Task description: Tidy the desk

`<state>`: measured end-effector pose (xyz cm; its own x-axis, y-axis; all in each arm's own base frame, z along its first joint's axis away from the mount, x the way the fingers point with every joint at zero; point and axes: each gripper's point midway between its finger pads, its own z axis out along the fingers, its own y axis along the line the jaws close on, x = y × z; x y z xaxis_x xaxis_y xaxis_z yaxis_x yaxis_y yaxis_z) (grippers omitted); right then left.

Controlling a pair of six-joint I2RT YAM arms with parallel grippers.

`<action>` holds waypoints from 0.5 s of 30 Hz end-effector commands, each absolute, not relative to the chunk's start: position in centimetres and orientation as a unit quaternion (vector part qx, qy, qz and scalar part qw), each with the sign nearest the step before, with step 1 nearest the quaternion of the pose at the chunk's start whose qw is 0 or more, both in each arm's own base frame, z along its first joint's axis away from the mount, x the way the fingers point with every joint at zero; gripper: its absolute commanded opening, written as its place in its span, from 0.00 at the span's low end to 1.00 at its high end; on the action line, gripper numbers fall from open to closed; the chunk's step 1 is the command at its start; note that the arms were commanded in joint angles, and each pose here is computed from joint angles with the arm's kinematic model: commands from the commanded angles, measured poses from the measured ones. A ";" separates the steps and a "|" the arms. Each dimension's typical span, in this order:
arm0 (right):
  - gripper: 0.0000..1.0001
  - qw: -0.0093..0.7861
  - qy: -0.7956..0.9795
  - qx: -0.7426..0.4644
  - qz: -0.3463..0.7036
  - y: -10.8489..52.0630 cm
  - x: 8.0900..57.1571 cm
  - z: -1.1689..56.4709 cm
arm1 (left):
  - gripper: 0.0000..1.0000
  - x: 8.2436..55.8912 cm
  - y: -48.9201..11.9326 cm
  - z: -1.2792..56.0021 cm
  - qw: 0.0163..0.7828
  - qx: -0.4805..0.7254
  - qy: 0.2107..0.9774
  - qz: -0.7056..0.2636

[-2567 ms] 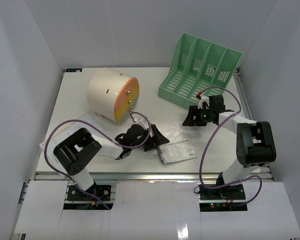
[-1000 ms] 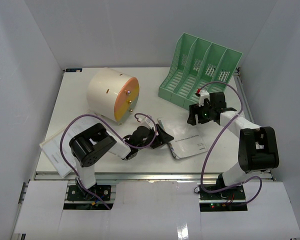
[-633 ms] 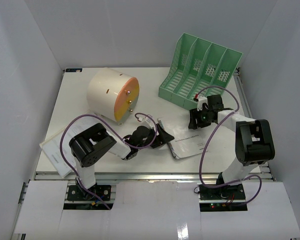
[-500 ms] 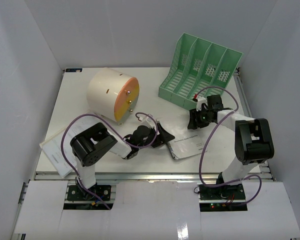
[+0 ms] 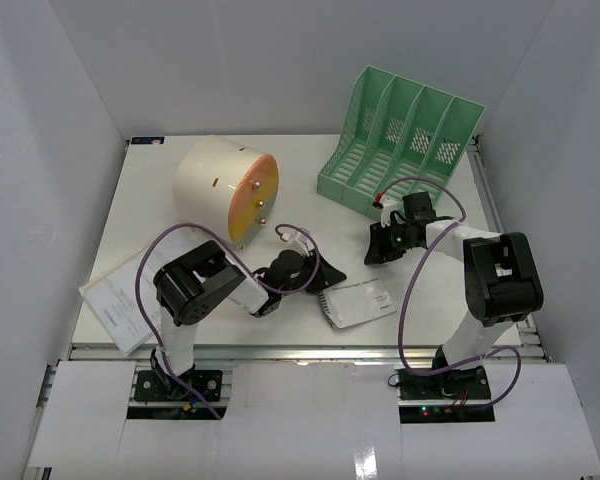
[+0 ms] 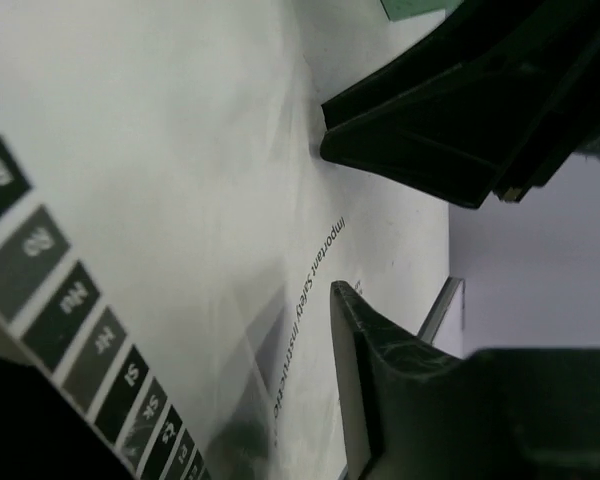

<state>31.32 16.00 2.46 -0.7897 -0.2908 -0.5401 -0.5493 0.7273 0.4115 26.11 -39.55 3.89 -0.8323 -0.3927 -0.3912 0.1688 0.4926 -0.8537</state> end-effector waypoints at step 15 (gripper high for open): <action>0.61 0.460 0.776 -0.379 0.207 11.6 32.7 17.3 | 0.00 29.4 -36.9 16.2 0.507 0.164 0.763 -0.365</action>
<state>31.70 13.83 10.26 -0.5590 -0.3819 -0.7360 -0.7187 0.6658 0.2003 26.08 -37.09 8.49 -0.6952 -0.2045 -0.6891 0.4523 0.6207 -0.6404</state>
